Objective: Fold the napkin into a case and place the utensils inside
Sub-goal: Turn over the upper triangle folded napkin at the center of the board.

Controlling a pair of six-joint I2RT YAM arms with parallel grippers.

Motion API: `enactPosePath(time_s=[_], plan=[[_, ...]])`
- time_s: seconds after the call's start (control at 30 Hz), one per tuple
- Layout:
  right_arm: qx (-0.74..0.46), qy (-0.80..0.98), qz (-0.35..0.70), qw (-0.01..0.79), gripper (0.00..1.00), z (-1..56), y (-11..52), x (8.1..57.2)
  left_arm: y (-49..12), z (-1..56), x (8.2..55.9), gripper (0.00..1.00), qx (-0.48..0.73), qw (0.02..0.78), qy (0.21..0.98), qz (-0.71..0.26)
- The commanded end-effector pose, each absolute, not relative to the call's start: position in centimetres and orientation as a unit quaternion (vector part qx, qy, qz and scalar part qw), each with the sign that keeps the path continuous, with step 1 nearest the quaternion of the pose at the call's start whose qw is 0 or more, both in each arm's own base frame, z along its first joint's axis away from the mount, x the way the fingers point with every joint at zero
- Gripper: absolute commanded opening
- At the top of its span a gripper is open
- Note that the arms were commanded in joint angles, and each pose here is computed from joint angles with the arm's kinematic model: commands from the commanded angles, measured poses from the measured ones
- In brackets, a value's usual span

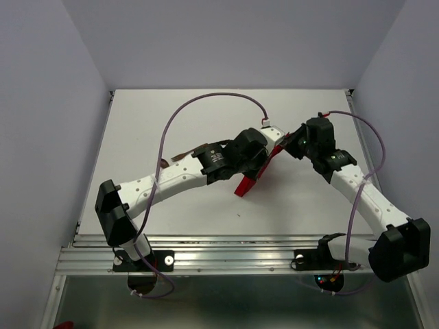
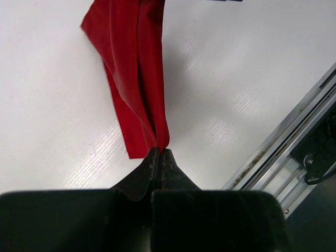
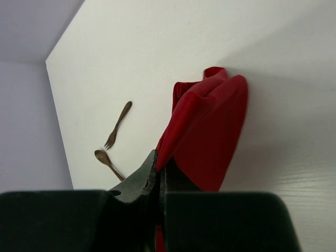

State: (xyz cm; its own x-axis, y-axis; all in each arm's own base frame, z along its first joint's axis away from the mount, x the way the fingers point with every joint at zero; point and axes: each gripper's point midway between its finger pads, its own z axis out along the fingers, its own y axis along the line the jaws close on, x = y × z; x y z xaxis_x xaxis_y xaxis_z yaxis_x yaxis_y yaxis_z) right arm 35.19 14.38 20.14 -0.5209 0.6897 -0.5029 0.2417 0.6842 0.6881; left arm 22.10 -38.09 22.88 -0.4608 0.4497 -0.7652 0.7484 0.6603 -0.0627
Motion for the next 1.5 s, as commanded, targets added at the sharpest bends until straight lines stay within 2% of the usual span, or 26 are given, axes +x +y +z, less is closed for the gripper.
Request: enactPosePath(time_s=[0.0, 0.2, 0.43, 0.63, 0.87, 1.0, 1.07, 1.23, 1.3, 1.33, 1.47], plan=[[0.285, 0.810, 0.244, 0.450, 0.01, 24.0, 12.2, 34.9, -37.6, 27.5, 22.6, 0.00, 0.355, 0.407, 0.814, -0.213], [0.295, 0.798, 0.216, 0.479, 0.01, 26.8, 10.1, 33.3, -37.4, 29.3, 23.2, 0.00, 0.334, 0.418, 0.819, -0.208], [0.323, 0.784, 0.171, 0.502, 0.01, 28.5, 6.4, 28.8, -39.3, 29.7, 21.6, 0.00, 0.343, 0.403, 0.813, -0.243], [0.342, 0.783, 0.143, 0.499, 0.01, 28.0, 3.9, 24.1, -42.8, 29.2, 16.7, 0.00, 0.367, 0.369, 0.804, -0.287], [0.359, 0.790, 0.102, 0.486, 0.01, 28.8, 1.2, 19.1, -46.0, 31.2, 10.6, 0.00, 0.388, 0.318, 0.788, -0.359], [0.354, 0.807, 0.080, 0.466, 0.01, 28.9, 0.9, 18.3, -47.3, 31.4, 9.5, 0.00, 0.388, 0.288, 0.781, -0.396], [0.343, 0.821, 0.060, 0.452, 0.01, 28.4, 0.9, 18.8, -47.6, 30.5, 9.4, 0.00, 0.391, 0.267, 0.782, -0.406], [0.293, 0.858, 0.019, 0.422, 0.01, 26.6, 2.3, 23.1, -46.1, 28.0, 14.5, 0.00, 0.358, 0.246, 0.785, -0.443], [0.258, 0.865, 0.020, 0.430, 0.01, 26.3, 3.5, 26.2, -44.7, 25.0, 16.8, 0.00, 0.348, 0.237, 0.798, -0.432], [0.240, 0.881, 0.010, 0.408, 0.01, 24.8, 4.5, 28.5, -43.7, 24.1, 19.4, 0.00, 0.331, 0.248, 0.805, -0.425], [0.187, 0.905, 0.017, 0.382, 0.01, 21.5, 8.0, 36.1, -40.0, 17.9, 24.1, 0.00, 0.310, 0.238, 0.840, -0.377]])
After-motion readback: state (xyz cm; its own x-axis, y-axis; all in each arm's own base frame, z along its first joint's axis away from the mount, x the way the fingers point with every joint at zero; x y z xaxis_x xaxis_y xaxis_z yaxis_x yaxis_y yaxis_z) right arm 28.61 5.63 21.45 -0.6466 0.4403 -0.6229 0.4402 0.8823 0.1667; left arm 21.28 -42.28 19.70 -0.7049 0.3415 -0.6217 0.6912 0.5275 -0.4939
